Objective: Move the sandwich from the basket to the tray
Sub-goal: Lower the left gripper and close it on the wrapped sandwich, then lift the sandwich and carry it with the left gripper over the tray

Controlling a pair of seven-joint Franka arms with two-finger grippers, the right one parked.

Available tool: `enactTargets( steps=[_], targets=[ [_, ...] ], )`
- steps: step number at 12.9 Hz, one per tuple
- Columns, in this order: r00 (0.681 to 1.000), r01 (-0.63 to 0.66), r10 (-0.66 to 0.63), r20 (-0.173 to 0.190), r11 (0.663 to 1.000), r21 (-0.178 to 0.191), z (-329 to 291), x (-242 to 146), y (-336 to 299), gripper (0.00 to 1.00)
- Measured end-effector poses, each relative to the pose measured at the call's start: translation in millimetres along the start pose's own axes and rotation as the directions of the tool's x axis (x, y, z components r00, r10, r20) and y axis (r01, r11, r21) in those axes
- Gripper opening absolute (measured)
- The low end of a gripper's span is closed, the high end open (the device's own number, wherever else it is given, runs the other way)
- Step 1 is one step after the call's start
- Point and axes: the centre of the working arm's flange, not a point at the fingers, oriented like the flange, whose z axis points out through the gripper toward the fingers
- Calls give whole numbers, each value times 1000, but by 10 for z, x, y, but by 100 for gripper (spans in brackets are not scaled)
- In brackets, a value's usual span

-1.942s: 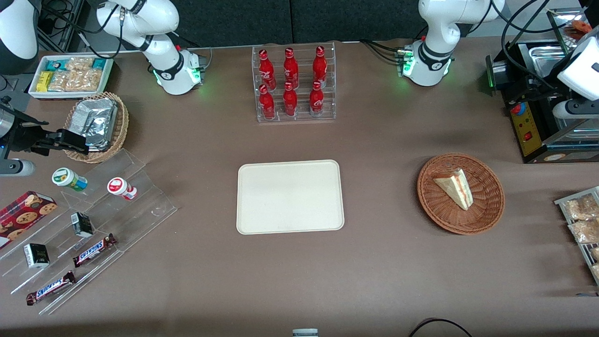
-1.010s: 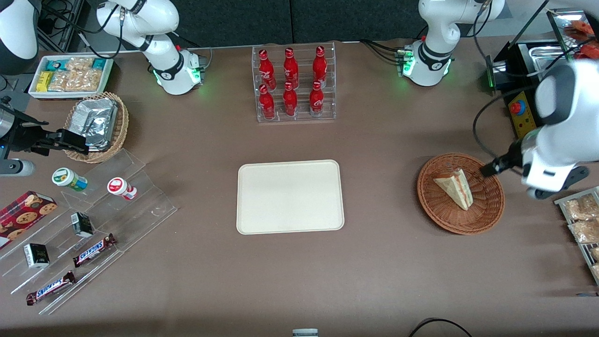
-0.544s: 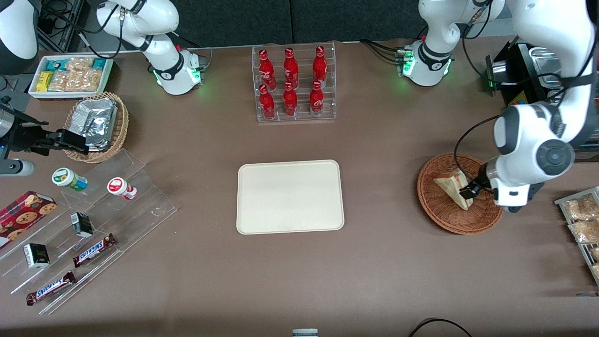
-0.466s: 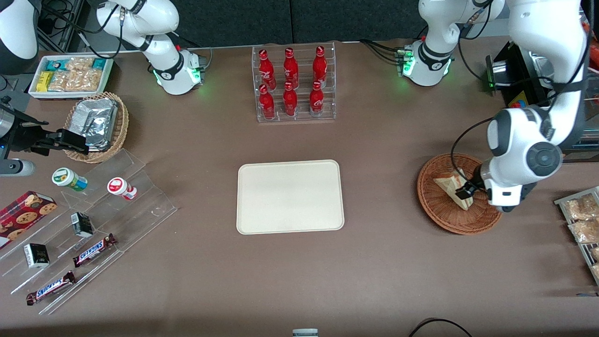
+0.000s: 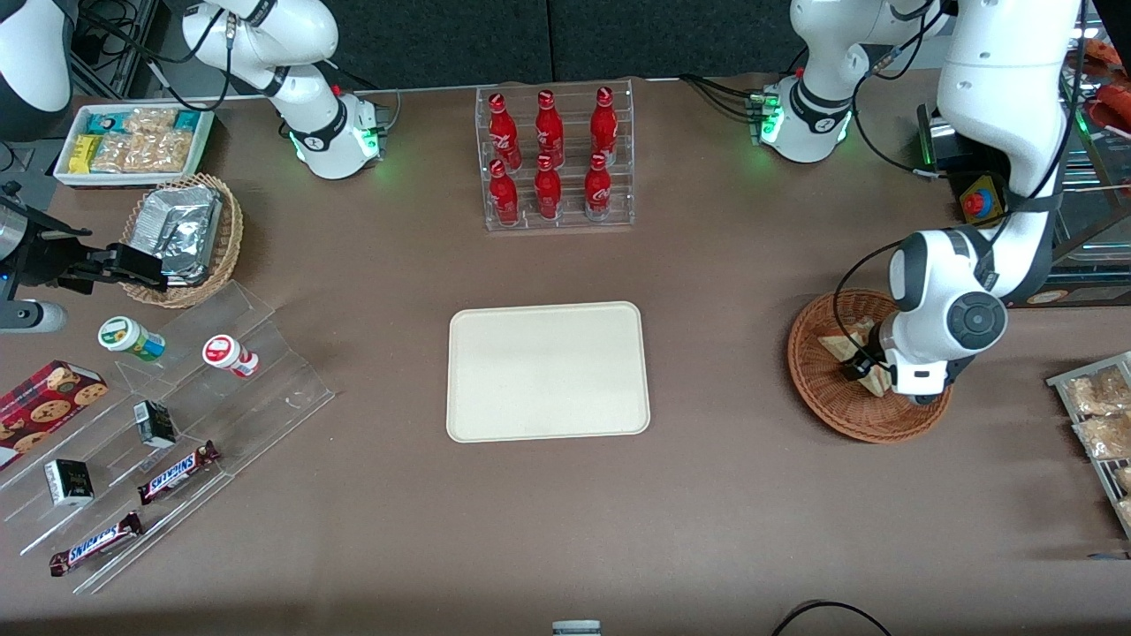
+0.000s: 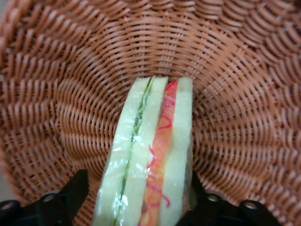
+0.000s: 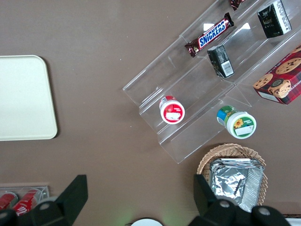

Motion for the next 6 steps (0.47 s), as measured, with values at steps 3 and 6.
enactTargets(
  steps=[3,6],
  targets=[
    [1000,3,-4,7,1000,4,-343,54,35,48],
    [998,-24,24,64,1000,-1,-1619,-40,334,33]
  ],
)
